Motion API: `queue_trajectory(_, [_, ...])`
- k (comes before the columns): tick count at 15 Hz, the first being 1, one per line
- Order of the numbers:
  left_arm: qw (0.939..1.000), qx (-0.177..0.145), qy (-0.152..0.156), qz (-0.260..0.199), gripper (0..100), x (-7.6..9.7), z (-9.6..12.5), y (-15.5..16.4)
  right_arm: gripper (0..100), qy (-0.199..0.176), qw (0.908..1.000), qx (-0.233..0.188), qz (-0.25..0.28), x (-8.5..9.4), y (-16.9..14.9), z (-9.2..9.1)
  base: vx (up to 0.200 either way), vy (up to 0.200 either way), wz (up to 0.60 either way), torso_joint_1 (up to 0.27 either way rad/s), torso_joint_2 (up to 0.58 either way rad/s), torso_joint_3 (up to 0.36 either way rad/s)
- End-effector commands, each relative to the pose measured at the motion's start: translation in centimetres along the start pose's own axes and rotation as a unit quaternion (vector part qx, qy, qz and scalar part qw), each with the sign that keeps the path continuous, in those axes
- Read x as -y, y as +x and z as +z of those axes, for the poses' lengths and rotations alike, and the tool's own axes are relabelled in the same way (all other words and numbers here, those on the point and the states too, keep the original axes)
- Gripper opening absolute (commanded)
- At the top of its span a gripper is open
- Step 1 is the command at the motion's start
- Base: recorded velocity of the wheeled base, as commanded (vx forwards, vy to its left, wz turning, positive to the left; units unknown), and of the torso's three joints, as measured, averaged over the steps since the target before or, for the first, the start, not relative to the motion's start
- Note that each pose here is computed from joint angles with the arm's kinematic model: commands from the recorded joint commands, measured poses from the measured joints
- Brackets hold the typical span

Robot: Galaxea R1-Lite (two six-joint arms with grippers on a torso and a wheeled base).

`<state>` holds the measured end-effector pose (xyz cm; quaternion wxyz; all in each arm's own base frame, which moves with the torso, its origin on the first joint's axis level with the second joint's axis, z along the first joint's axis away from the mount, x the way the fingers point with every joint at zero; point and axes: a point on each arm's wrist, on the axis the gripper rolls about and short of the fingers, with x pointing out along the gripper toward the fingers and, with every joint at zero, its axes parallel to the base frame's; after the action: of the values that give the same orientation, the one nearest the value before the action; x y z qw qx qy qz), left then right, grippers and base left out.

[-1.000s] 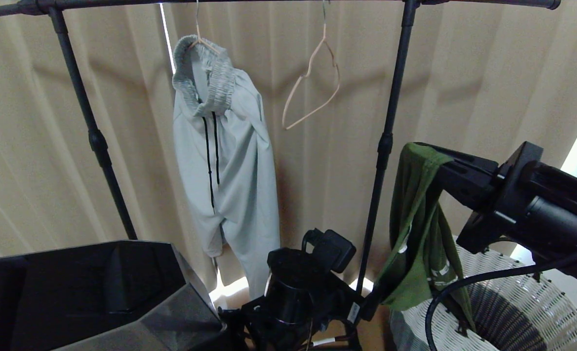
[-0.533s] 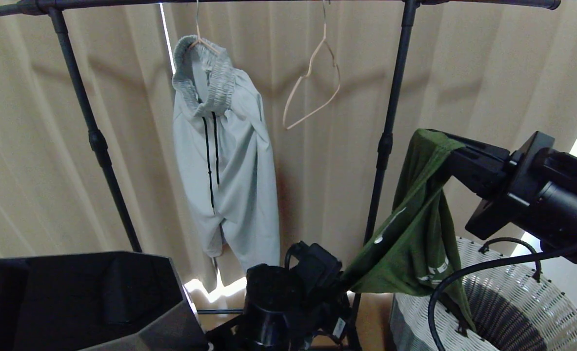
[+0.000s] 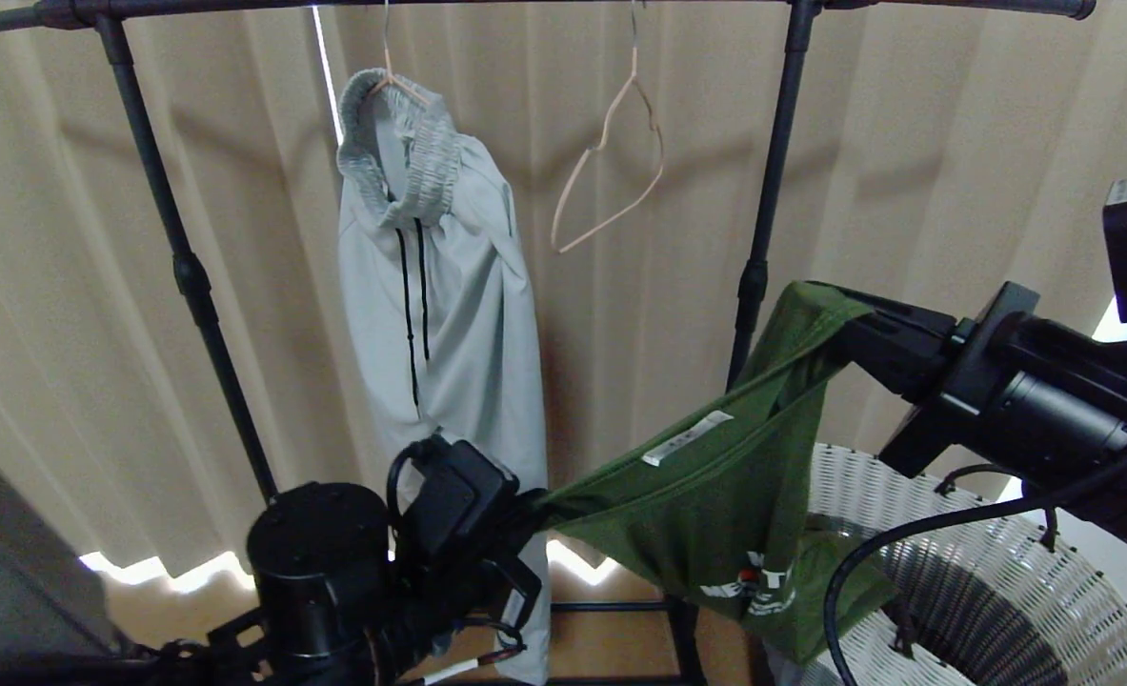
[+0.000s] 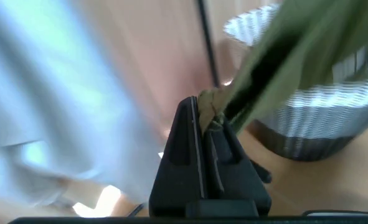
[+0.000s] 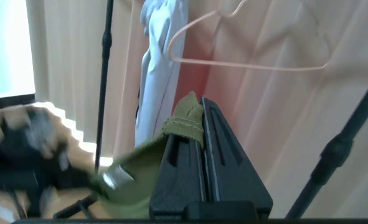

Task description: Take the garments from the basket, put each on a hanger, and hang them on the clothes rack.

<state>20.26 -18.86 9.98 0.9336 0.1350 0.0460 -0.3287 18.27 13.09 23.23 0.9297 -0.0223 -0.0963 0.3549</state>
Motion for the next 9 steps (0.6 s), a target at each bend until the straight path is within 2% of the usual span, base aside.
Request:
queue_trajectory(1, [0.9974,0.056,-0.009,0.045,0,-3.6,6.3,-5.1,0,0.002,0.9999,-0.013,0.002,0.0,0.7,-0.8,0.000,0.000,0.00,0.000,0.00,0.000])
queue_trajectory(2, [0.9972,0.055,-0.010,0.049,0,-4.2,8.3,-6.6,0,0.001,0.9999,-0.011,0.001,0.0,0.8,-0.7,0.000,0.000,0.00,0.000,0.00,0.000])
queue_trajectory(3, [0.9972,0.055,-0.010,0.049,0,-4.2,8.3,-6.6,0,0.001,0.9999,-0.011,0.001,0.0,0.8,-0.7,0.000,0.000,0.00,0.000,0.00,0.000])
queue_trajectory(5, [0.9977,0.043,-0.024,0.046,0,-5.7,14.1,-10.7,0,0.000,0.9999,-0.013,-0.006,0.3,0.7,-0.7,0.000,0.000,0.00,0.000,0.00,0.000])
queue_trajectory(6, [0.9979,0.036,-0.029,0.044,0,-5.9,14.8,-11.2,0,0.001,0.9999,-0.014,-0.008,0.4,0.7,-0.8,0.000,0.000,0.00,0.000,0.00,0.000])
queue_trajectory(7, [0.9974,0.013,-0.058,0.040,0,-6.4,16.9,-12.2,0,-0.001,0.9997,-0.017,-0.015,0.8,0.8,-1.0,0.000,0.000,0.00,0.000,0.00,0.000])
queue_trajectory(8, [0.9958,0.000,-0.084,0.037,0,-6.5,17.5,-12.4,0,-0.001,0.9996,-0.020,-0.021,1.0,0.9,-1.1,0.000,0.000,0.00,0.000,0.00,0.000])
queue_trajectory(9, [0.9949,-0.005,-0.093,0.038,0,-6.5,17.2,-12.3,0,-0.001,0.9995,-0.021,-0.024,1.2,0.8,-1.2,0.000,0.000,0.00,0.000,0.00,0.000])
